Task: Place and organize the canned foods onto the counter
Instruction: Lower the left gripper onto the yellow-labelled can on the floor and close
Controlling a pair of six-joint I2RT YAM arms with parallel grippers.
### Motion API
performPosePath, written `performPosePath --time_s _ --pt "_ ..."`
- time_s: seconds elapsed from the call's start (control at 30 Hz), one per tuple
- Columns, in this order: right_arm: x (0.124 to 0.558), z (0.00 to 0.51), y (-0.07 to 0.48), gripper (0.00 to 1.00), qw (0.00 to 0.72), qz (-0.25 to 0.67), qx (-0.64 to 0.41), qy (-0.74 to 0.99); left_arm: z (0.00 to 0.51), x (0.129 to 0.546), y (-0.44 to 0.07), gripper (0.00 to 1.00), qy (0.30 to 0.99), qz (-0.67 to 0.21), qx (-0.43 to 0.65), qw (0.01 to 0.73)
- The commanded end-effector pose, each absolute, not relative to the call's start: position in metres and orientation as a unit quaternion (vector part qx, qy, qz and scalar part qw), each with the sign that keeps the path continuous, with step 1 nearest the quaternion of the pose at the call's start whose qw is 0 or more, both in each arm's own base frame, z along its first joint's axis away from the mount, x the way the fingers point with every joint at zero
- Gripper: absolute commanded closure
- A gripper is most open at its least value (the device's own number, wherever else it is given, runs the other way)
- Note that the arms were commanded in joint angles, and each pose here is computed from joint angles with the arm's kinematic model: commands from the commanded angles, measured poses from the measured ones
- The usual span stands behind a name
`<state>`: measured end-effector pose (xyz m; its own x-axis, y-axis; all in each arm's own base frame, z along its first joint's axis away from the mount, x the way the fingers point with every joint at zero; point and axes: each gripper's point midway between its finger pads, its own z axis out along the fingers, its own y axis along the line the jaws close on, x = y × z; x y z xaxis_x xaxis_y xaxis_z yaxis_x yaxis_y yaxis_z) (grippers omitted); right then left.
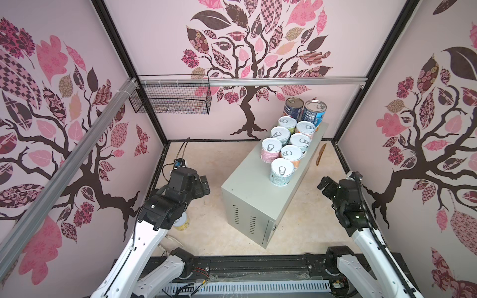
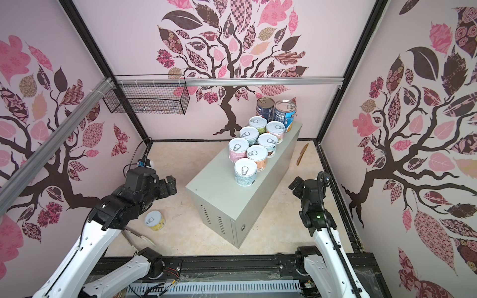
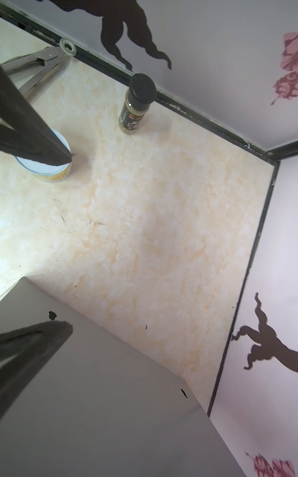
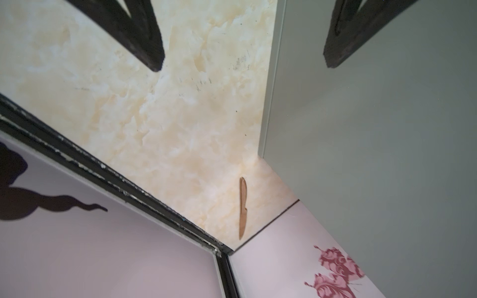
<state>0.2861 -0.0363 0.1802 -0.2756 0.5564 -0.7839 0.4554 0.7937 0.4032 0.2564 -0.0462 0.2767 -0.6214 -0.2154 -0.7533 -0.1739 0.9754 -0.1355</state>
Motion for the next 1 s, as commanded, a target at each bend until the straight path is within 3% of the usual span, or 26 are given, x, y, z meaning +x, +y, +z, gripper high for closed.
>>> performPosePath --time_s 0.0,0.13,0.37,0.7,0.97 --pt "0.281 0.156 -0.050 0.00 0.511 0.035 0.368 0.776 0.264 0.263 -0.046 0.02 0.902 -0.046 -0.122 0.413" --pt "0.268 0.115 -0.066 0.00 0.468 -0.012 0.426 0.774 0.244 0.271 -0.026 0.02 0.905 -0.030 -0.161 0.392" --pt "0.270 0.078 -0.044 0.00 0.445 0.042 0.396 0.802 0.200 0.277 0.009 0.02 0.911 0.022 -0.230 0.341" --pt "0.264 0.075 -0.019 0.00 0.450 0.093 0.392 0.797 0.171 0.282 0.037 0.02 0.905 0.095 -0.285 0.302" --pt "0.265 0.067 0.001 0.00 0.422 0.145 0.397 0.802 0.150 0.269 0.061 0.02 0.896 0.088 -0.335 0.276"
